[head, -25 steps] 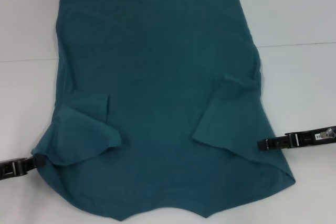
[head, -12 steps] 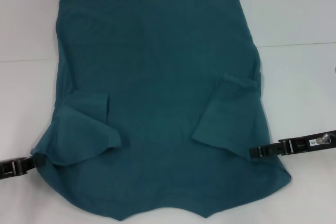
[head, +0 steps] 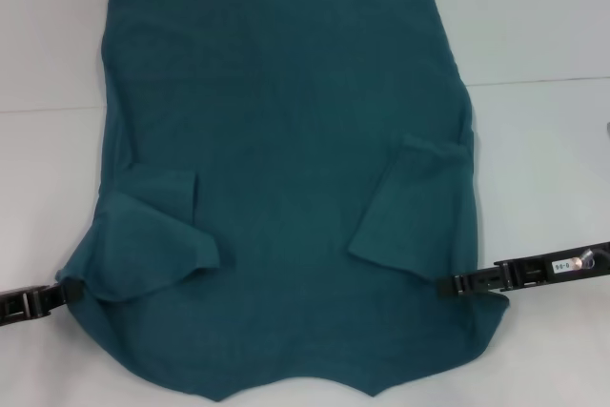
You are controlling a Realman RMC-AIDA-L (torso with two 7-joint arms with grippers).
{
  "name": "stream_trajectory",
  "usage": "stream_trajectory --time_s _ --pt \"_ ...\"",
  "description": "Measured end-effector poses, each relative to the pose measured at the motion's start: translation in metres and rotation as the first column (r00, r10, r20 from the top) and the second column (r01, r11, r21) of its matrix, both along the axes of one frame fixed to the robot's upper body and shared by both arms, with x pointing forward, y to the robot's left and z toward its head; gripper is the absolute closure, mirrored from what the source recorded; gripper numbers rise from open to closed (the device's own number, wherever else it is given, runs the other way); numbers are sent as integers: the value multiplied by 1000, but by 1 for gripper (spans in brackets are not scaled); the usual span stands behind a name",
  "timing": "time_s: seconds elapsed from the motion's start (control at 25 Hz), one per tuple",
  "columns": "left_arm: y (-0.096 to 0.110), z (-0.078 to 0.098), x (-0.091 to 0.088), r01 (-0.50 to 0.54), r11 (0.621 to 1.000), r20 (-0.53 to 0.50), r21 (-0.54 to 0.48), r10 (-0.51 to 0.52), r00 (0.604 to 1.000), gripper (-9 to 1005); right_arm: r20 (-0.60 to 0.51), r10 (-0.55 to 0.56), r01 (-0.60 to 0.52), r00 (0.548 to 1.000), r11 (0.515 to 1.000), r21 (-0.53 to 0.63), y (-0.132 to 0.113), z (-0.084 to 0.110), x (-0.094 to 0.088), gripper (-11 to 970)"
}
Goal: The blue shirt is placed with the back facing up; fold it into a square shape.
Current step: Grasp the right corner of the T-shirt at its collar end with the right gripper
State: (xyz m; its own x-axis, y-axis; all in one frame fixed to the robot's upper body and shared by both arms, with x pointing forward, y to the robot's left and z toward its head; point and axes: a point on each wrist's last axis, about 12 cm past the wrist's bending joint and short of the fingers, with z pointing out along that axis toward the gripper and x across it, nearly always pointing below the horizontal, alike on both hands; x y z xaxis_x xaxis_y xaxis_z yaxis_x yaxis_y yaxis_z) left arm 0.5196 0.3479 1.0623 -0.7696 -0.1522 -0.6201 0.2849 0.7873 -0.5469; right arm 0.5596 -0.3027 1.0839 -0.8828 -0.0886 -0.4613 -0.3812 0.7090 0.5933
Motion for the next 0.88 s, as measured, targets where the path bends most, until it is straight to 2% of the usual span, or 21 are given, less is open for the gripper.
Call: stream_trajectory --time_s 0.4,0.88 --pt "0 -1 0 -2 1000 0 0 2 1000 981 -33 38 -36 999 998 44 7 -1 -7 129" --pt "-2 -1 1 -3 1000 4 -14 3 1000 981 -46 -10 10 999 1000 20 -11 4 -6 127"
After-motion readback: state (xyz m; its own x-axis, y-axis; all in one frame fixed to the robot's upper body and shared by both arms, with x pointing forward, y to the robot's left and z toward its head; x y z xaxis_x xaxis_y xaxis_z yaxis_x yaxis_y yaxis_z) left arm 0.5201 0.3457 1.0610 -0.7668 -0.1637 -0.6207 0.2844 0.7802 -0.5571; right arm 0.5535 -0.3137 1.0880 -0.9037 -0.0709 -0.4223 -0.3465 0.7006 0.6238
